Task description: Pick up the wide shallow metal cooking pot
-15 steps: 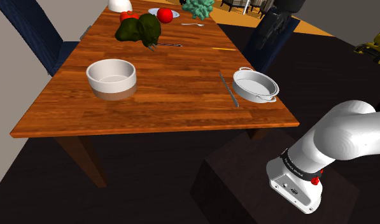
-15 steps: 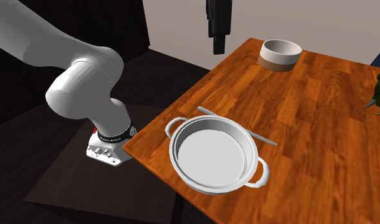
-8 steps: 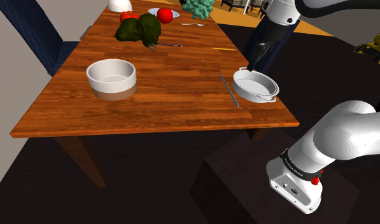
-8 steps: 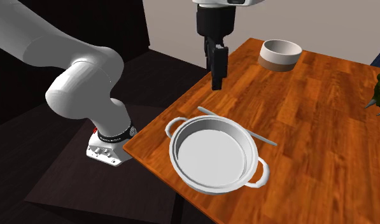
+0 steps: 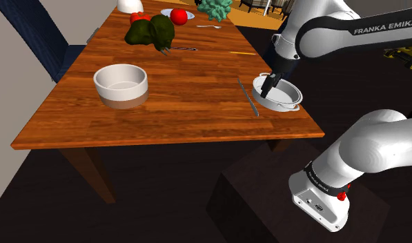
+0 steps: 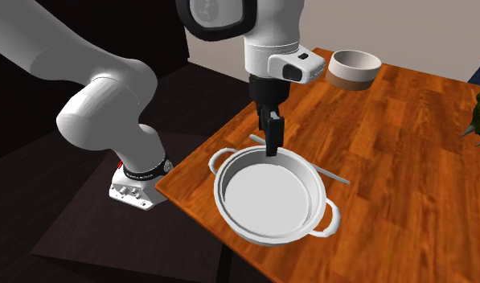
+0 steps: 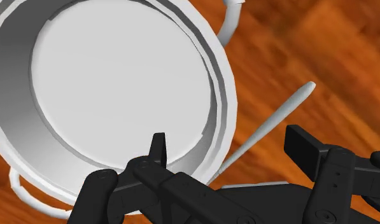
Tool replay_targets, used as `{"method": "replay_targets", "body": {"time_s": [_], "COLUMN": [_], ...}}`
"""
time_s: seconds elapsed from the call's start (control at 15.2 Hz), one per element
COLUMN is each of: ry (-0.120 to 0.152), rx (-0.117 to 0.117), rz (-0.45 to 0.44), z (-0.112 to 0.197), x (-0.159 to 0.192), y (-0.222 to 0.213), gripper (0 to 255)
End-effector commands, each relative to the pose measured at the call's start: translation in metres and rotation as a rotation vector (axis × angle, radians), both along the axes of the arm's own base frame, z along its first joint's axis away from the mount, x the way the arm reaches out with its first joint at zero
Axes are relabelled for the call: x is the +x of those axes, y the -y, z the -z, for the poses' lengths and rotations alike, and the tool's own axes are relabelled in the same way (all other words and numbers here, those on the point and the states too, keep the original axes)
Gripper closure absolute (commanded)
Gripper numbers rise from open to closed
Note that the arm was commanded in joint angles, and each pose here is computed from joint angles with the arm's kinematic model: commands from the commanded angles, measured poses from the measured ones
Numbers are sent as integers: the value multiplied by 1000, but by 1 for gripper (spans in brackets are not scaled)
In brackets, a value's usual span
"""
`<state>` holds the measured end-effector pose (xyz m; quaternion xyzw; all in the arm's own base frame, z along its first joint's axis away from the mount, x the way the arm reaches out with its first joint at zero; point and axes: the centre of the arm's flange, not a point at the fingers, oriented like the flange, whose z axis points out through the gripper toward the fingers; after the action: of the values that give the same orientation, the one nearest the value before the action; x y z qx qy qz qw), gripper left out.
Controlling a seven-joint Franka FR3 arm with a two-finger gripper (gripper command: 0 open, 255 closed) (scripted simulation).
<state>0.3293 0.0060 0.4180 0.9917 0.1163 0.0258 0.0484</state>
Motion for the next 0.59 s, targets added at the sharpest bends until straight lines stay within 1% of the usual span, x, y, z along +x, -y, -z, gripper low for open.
{"method": "replay_targets", "body": {"time_s": [0.0,0.33,0.46,0.53], "ry": [1,1,1,1], "rx": [-3,-3,-3,-3], "rz": [-2,-2,-2,-2], "z": [12,38,41,41], "x": [-1,-1,-1,-1], "y": [1,1,1,1], "gripper": [0,0,0,255]}}
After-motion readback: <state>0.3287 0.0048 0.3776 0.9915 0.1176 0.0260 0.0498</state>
